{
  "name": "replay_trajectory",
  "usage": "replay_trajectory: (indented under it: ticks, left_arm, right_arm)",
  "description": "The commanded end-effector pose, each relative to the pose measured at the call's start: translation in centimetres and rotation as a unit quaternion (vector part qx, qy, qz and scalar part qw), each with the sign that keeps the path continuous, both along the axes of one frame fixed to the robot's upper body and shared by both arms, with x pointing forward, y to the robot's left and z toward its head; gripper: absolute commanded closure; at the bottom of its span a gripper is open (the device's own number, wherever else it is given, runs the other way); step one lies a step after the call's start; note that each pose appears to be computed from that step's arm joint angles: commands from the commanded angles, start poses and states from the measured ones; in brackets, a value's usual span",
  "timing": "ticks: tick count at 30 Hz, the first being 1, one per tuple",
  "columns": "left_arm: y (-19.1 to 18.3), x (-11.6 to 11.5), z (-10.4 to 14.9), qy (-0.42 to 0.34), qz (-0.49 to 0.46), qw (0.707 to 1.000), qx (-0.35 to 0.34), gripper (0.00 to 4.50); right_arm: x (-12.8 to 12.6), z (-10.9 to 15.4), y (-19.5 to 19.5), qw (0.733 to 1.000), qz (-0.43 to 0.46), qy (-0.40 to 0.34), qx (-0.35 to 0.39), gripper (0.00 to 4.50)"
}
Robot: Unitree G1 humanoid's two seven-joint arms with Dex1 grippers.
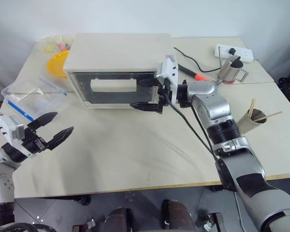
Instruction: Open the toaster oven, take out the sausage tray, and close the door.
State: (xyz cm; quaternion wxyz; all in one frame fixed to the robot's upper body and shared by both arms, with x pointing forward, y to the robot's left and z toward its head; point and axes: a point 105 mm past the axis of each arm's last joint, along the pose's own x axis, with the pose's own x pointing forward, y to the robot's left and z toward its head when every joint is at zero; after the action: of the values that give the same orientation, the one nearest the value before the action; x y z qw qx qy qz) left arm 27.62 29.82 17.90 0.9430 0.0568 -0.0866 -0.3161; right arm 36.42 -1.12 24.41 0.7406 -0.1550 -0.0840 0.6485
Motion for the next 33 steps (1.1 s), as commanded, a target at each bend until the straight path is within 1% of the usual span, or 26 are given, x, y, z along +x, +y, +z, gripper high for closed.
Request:
replay_trajectory:
  ticks: [1, 7, 13, 18, 21, 23, 25, 27, 29, 30, 31, 33]
  left_arm:
    - [0.5, -0.4, 1.8, -0.023, 0.005, 1.0, 0.004, 0.03]
    - [1.4, 0.0, 2.8, -0.029, 0.019, 0.999, 0.004, 0.03]
    - [1.1, 0.4, 3.2, -0.033, 0.008, 0.999, 0.003, 0.03]
    - [1.2, 0.4, 4.1, -0.031, -0.001, 0.999, -0.016, 0.03]
    - [1.4, 0.6, 4.4, -0.023, 0.0, 1.0, -0.017, 0.03]
    - [1.0, 0.5, 4.7, -0.017, -0.027, 0.999, -0.025, 0.03]
    - [0.6, -0.1, 5.4, -0.024, -0.063, 0.997, -0.036, 0.41]
    - [0.7, -0.3, 5.4, -0.017, -0.067, 0.997, -0.034, 0.82]
    - [1.2, -0.1, 5.9, -0.027, -0.058, 0.997, -0.038, 1.5]
    - [1.4, -0.1, 6.1, -0.029, -0.057, 0.997, -0.038, 1.72]
    - [1.5, -0.2, 6.2, -0.028, -0.057, 0.997, -0.037, 2.11]
    - [1.8, -0.5, 6.2, -0.022, -0.061, 0.997, -0.032, 2.73]
  right_arm:
    - [-3.5, 1.3, 1.7, 0.995, 0.096, -0.029, 0.004, 0.0]
    - [-5.1, -0.4, 1.9, 0.993, 0.113, -0.017, -0.005, 0.0]
    - [-5.6, -1.1, 2.2, 0.994, 0.111, -0.013, -0.004, 0.0]
    - [-6.3, -3.1, 2.1, 0.994, 0.109, 0.006, -0.016, 0.0]
    - [-6.3, -3.6, 2.1, 0.994, 0.106, 0.011, -0.019, 0.0]
    - [-6.4, -4.0, 2.2, 0.994, 0.106, 0.016, -0.019, 0.0]
    - [-6.5, -4.2, 2.2, 0.994, 0.105, 0.02, -0.02, 0.0]
    - [-6.4, -4.3, 2.3, 0.994, 0.104, 0.023, -0.018, 0.0]
    - [-6.3, -4.5, 2.3, 0.994, 0.101, 0.025, -0.018, 0.0]
    - [-6.3, -4.6, 2.3, 0.995, 0.1, 0.025, -0.018, 0.0]
    - [-6.2, -4.7, 2.3, 0.995, 0.099, 0.025, -0.018, 0.0]
    - [-6.2, -4.7, 2.4, 0.995, 0.098, 0.025, -0.018, 0.0]
